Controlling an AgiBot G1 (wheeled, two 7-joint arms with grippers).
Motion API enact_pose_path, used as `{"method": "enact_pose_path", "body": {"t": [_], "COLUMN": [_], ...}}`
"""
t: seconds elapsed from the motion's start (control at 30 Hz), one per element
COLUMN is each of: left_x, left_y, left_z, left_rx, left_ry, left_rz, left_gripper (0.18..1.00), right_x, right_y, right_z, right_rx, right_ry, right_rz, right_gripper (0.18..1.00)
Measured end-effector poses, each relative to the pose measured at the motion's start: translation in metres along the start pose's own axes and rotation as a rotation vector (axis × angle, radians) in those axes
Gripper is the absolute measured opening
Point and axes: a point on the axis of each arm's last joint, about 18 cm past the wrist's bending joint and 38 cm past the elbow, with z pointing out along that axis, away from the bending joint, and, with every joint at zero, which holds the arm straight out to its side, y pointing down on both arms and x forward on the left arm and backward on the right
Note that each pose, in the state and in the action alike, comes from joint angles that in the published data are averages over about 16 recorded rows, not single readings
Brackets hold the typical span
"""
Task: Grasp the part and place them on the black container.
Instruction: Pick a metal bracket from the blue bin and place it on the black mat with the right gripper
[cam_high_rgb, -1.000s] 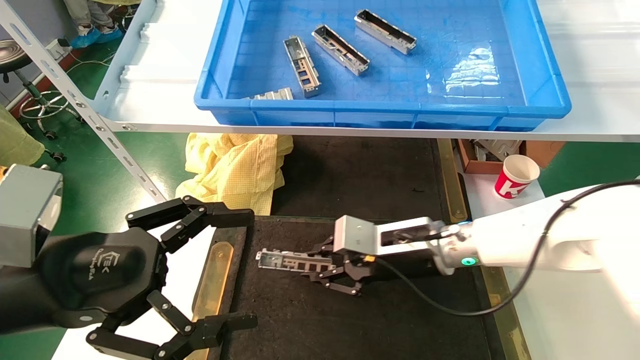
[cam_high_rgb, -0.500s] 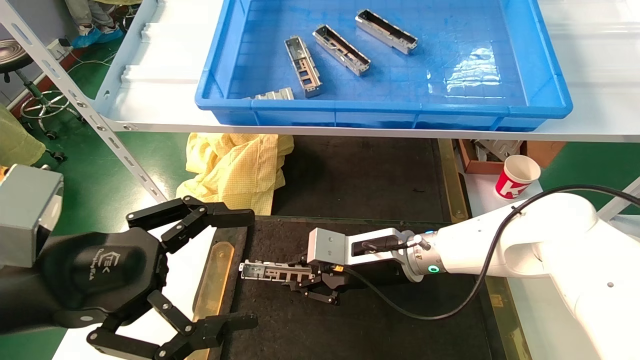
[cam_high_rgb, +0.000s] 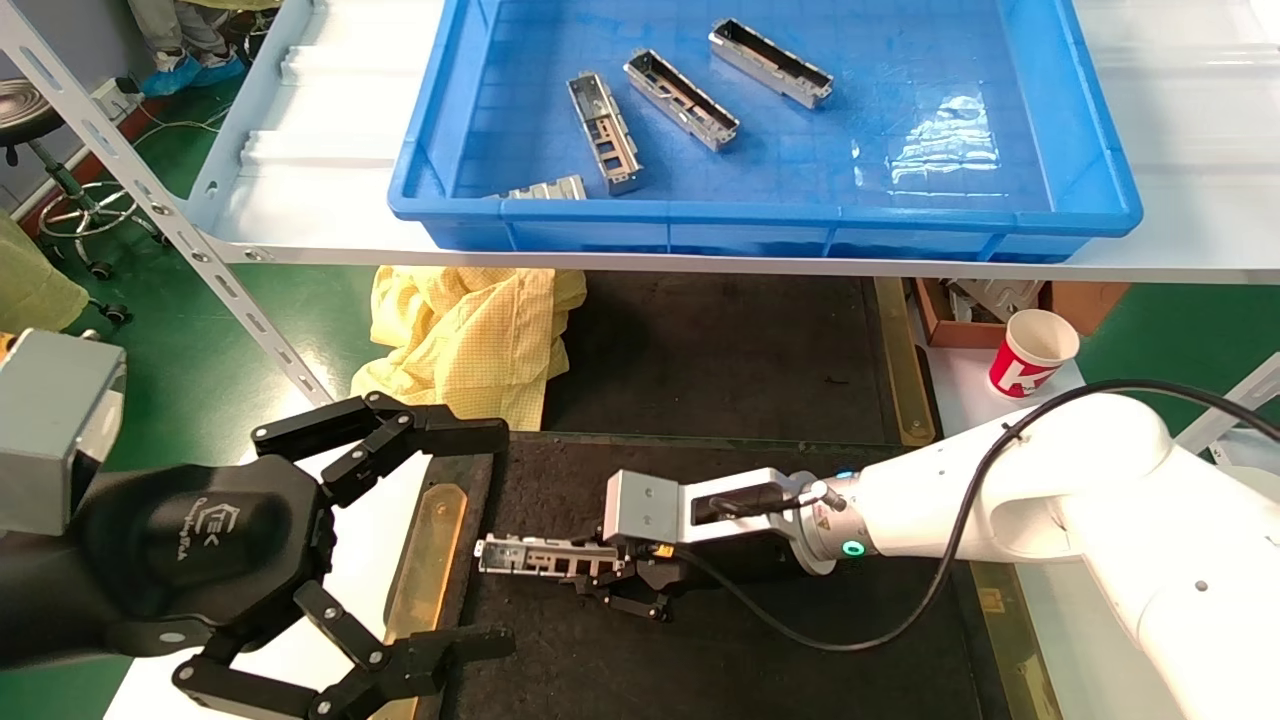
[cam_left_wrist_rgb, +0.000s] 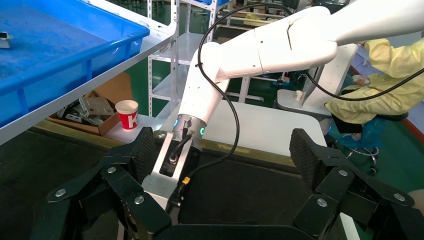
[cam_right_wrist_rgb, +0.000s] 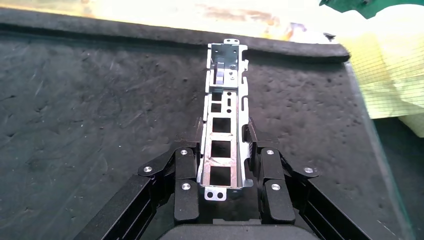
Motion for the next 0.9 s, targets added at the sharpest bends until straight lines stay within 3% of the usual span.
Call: {"method": "enact_pose_path", "body": {"t": [0.9], "left_x": [0.000], "left_y": [0.000], "left_z": [0.000], "left_rx": [0.000], "left_ry": [0.000], "left_rz": [0.000], "left_gripper": [1.001], "right_x": [0.002], "right_y": [-0.009], "right_z": [0.012], "right_rx": [-0.019], "right_ry": [0.013], "right_rz": [-0.023], "right_gripper": [0.381]}}
